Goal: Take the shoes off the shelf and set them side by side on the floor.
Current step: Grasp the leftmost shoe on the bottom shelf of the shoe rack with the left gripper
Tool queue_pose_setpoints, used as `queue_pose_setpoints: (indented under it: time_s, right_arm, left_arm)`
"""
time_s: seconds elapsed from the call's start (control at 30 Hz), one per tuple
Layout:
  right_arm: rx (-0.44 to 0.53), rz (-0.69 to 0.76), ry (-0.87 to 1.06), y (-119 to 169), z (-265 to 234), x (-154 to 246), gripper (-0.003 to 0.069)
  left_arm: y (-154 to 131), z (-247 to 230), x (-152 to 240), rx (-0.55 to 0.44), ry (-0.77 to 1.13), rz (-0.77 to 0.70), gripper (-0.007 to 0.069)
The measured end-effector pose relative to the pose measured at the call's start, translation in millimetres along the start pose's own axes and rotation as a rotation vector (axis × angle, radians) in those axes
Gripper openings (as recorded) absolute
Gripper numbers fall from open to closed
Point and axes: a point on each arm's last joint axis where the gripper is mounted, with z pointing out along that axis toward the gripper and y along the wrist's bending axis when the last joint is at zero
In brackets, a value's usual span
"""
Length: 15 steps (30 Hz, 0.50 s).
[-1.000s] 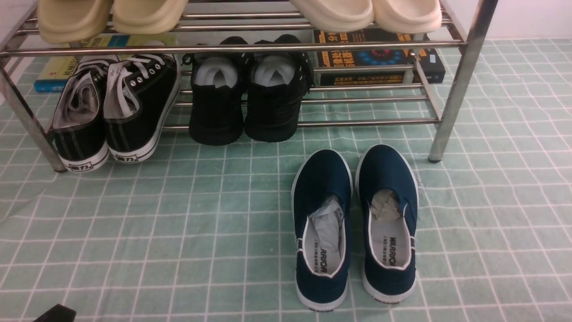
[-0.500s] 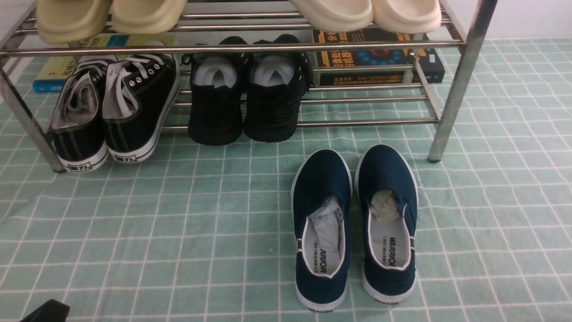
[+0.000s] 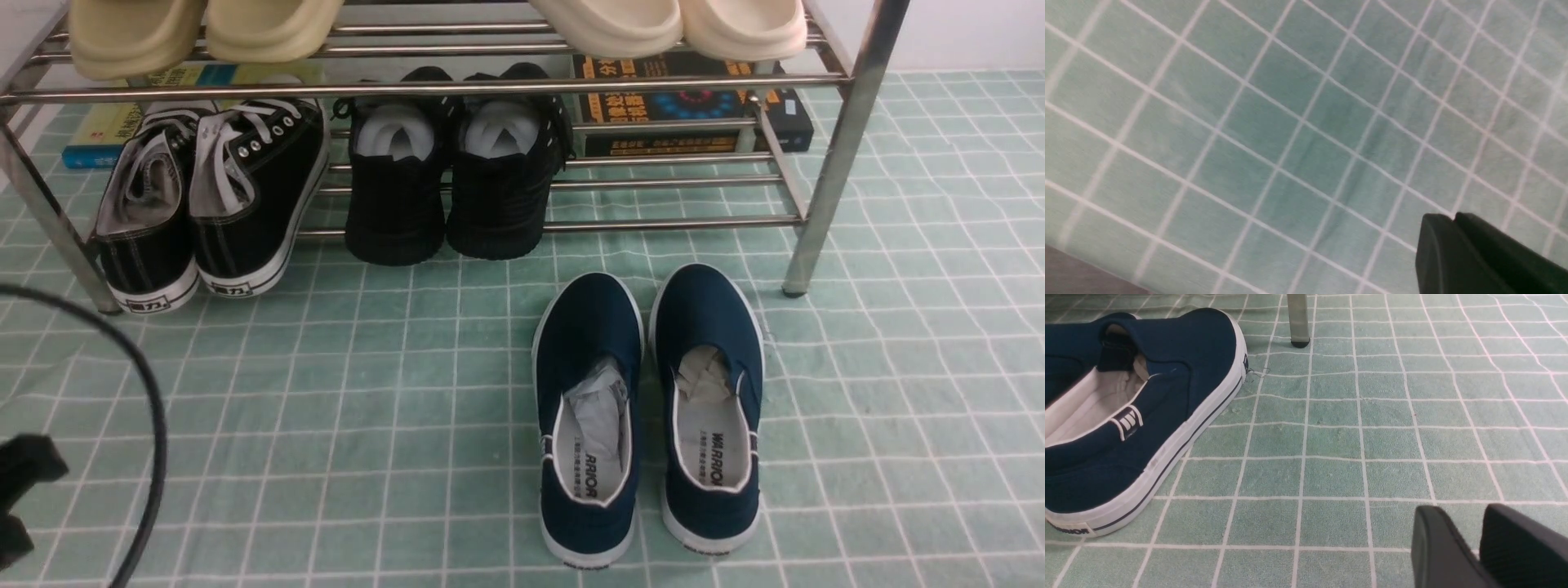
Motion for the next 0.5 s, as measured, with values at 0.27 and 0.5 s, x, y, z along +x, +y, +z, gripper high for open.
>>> queue_pose_setpoints:
  time_s: [0.27, 0.5]
  right_arm:
    - [0.000, 0.000, 0.000, 0, 0, 0, 0.0206]
    - [0.000, 0.000, 0.000, 0, 0, 0, 0.0215]
  left_arm:
    - [-45, 18, -93, -0.113, 0.019, 0.172, 0.0092]
    - [-67, 34, -150, -0.188, -0.081, 0.190, 0.0193]
